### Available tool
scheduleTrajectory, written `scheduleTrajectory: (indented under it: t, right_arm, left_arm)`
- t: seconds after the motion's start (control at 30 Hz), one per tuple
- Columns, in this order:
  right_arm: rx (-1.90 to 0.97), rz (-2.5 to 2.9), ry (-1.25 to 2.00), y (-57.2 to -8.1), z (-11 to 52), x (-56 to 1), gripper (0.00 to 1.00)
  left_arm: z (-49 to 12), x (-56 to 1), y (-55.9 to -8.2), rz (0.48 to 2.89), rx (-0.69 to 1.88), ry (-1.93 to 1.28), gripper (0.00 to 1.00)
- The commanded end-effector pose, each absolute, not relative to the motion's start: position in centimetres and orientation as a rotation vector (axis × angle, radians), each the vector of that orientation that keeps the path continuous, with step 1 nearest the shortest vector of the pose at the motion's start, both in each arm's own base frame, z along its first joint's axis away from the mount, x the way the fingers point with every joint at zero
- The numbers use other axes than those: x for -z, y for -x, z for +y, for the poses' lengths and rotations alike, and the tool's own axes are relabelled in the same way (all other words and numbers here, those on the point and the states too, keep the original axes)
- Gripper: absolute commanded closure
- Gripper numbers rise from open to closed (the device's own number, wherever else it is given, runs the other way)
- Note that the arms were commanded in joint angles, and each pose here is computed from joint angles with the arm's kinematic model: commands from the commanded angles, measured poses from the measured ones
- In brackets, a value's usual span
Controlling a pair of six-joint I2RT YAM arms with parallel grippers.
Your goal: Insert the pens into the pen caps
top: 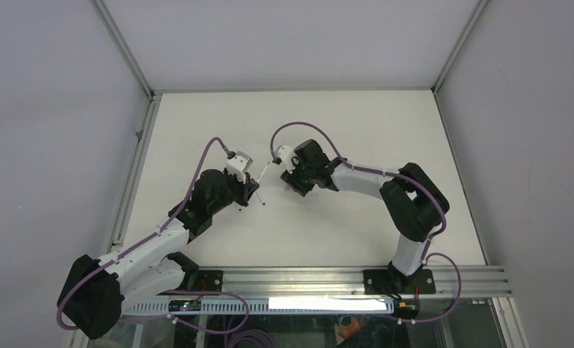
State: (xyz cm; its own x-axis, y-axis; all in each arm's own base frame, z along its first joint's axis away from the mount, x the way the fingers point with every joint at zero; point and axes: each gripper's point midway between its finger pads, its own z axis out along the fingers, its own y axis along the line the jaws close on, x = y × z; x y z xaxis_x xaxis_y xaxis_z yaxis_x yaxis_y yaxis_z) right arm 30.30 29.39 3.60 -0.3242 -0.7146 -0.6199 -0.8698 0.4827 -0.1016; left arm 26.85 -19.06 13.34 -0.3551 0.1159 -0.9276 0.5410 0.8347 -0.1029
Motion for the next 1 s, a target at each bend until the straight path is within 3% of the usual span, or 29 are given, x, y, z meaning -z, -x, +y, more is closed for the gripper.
scheduleTrajectory:
  t: [0.0,0.47,0.73,0.97]
  right_arm:
    - [-0.323,2.044,1.311,-31.9,31.2,-4.9,0.53]
    - [-0.365,2.131,1.328,-31.1,31.3,-2.9,0.72]
    - [-0.398,2.200,1.316,-30.2,31.1,-2.9,1.00]
    - [-0.522,2.168,1.107,-29.7,31.0,-7.8,1.00]
  left_arm:
    - [-18.7,-14.4,-27.3,1.879,0.476,-0.444,1.00]
    - [-18.5,-14.6,-27.2,1.872,0.469,-0.439,1.00]
    - [-18.5,-14.6,-27.2,1.872,0.470,-0.444,1.00]
    - [-19.1,-14.7,-27.2,1.846,0.503,-0.461,1.00]
